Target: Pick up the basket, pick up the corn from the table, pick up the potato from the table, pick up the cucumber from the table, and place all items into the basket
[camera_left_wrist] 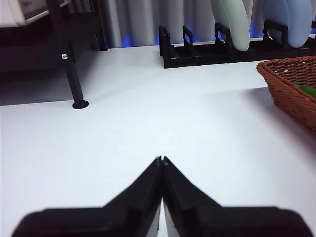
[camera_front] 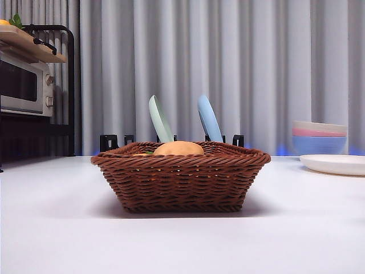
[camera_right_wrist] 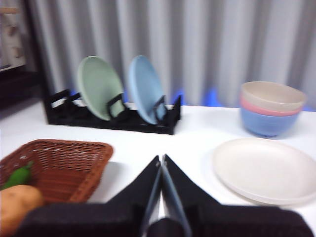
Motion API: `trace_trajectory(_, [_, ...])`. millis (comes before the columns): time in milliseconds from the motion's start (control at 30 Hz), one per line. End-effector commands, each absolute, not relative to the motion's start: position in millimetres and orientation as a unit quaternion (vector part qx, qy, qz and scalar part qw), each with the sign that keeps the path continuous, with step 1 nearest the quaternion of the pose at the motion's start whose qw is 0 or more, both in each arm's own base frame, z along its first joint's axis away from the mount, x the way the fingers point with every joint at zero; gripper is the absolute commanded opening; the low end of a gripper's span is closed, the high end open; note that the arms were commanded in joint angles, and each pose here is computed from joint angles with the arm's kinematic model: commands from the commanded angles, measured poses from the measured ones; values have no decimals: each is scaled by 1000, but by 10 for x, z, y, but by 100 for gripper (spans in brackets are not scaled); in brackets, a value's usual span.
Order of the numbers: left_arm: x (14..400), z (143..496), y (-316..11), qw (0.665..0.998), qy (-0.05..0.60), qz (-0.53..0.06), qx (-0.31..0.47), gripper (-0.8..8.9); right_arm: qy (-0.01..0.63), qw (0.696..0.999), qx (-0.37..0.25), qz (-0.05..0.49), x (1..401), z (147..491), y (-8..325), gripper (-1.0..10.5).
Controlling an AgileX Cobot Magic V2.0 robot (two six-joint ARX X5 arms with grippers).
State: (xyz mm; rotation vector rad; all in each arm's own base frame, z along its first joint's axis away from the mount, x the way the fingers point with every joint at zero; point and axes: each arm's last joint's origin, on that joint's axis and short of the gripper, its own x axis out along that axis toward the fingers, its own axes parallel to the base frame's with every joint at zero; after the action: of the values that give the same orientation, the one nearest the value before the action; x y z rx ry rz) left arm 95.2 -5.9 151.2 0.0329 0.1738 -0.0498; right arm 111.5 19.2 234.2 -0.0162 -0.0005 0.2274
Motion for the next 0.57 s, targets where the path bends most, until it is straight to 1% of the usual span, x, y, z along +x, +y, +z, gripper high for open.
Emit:
trace_trajectory(33, [955,1473,-55,995,93,-22,17,-3,0,995,-12,103,1102,2186,164,2])
trace_trajectory(267, [955,1473,-55,995,93,-22,17,-3,-5,995,-16,98,1063,1879,148,2])
trace_trajectory(567, [955,1473,-55,995,93,-22,17,-3,-26,995,-8,98,994,1707,141,2])
